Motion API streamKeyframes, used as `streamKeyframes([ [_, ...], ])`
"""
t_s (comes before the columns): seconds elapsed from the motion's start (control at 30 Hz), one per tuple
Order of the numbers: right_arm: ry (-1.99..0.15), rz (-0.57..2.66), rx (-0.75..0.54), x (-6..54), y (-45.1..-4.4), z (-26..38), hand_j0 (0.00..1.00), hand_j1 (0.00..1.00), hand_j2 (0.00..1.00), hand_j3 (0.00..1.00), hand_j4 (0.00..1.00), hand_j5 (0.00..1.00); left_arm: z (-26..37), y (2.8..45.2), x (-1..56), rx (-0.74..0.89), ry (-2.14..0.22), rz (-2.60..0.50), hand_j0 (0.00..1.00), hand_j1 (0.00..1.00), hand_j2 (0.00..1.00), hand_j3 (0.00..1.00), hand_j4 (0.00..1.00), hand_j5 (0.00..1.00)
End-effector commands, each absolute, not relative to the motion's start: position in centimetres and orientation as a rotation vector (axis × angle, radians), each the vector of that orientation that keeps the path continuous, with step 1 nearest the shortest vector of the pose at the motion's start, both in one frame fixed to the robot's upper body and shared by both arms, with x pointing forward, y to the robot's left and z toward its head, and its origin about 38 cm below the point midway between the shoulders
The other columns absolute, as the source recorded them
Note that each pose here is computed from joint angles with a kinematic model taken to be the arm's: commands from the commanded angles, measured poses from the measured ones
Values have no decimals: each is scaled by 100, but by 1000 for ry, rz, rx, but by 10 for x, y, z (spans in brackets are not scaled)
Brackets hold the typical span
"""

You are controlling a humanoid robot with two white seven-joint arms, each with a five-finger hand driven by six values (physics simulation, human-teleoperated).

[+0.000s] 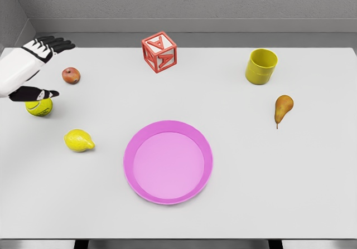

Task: Put the lemon on the plate with left arm

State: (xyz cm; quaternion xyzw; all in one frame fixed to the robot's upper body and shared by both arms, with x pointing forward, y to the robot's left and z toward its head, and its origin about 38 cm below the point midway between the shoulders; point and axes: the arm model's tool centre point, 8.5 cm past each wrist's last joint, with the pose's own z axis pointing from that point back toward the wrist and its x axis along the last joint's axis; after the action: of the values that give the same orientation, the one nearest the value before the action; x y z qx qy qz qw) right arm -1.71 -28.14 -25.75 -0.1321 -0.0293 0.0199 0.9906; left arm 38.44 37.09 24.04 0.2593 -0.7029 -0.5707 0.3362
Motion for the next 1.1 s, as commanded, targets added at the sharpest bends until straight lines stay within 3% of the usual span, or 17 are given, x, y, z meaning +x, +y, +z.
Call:
streamKeyframes([
  [0.0,-61,41,-264,-17,-281,-258,100,100,100,100,100,100,243,372,384,677,-1841,-1477,100,100,100,100,100,100],
  [0.17,-53,42,-263,-19,-281,-257,100,100,100,100,100,100,236,372,382,652,-1791,-1521,100,100,100,100,100,100],
  [0.33,-55,41,-263,-19,-281,-257,100,100,100,100,100,100,196,366,363,506,-1621,-1649,100,100,100,100,100,100],
  [0.53,-53,42,-263,-19,-281,-257,100,100,100,100,100,100,202,383,357,491,-1483,-1808,100,100,100,100,100,100],
  [0.67,-55,41,-263,-19,-281,-257,100,100,100,100,100,100,163,362,344,324,-1383,-1923,100,100,100,100,100,100],
  [1.07,-53,42,-263,-19,-281,-257,100,100,100,100,100,100,178,374,349,362,-1329,-1978,100,100,100,100,100,100],
])
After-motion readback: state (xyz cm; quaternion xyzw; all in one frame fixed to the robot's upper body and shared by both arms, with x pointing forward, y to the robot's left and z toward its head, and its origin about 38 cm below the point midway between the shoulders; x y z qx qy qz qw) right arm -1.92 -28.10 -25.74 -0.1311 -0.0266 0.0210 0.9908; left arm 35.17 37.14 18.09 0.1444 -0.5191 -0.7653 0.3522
